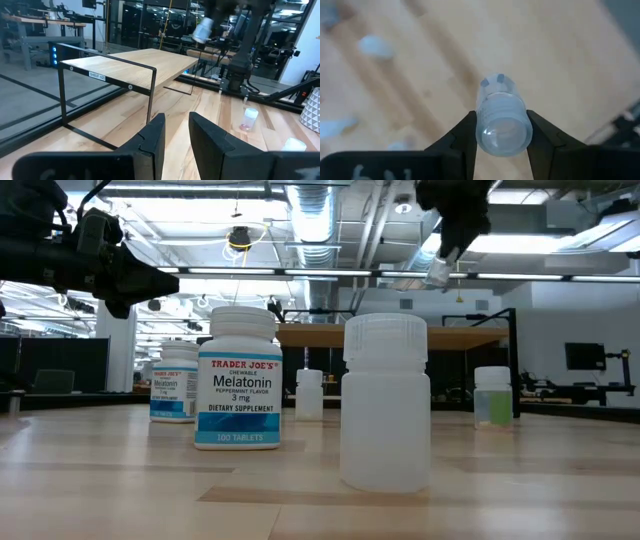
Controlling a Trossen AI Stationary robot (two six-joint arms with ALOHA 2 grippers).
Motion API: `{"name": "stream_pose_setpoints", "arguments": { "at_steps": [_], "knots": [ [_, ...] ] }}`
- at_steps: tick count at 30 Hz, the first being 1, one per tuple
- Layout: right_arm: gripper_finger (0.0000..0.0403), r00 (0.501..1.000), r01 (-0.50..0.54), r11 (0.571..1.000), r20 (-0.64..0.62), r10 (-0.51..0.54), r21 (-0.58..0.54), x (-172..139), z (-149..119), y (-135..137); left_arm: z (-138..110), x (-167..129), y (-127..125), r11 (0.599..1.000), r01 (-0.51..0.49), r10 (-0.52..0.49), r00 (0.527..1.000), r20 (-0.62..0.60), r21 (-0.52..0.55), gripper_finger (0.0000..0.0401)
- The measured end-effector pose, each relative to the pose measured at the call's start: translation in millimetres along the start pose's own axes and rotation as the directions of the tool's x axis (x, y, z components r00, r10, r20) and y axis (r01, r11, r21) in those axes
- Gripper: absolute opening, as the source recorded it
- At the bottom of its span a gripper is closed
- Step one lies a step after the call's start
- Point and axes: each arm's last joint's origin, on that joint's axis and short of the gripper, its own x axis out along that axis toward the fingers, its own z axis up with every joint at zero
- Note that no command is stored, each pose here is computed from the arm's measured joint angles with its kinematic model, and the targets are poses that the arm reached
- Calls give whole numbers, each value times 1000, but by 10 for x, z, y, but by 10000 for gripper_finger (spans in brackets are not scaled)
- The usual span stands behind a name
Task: Pick and place medicine bottles onto shelf by color
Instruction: Put the top right transparent pill bottle on the shelf
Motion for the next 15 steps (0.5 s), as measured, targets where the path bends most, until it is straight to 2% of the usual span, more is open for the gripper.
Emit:
{"name": "stream_pose_setpoints", "arguments": {
  "at_steps": [4, 8, 15],
  "knots": [
    [144, 997, 60, 998, -58, -59, 30, 161, 239, -364, 0, 0, 0, 1000, 0, 0, 1000, 0, 0, 75],
    [142, 986, 61, 997, -160, -52, 49, 406, 425, -699, 0, 0, 0, 1000, 0, 0, 1000, 0, -2, 75],
    [146, 962, 33, 997, -273, -13, 67, 712, 615, -998, 0, 0, 0, 1000, 0, 0, 1000, 0, -3, 75]
  ]
}}
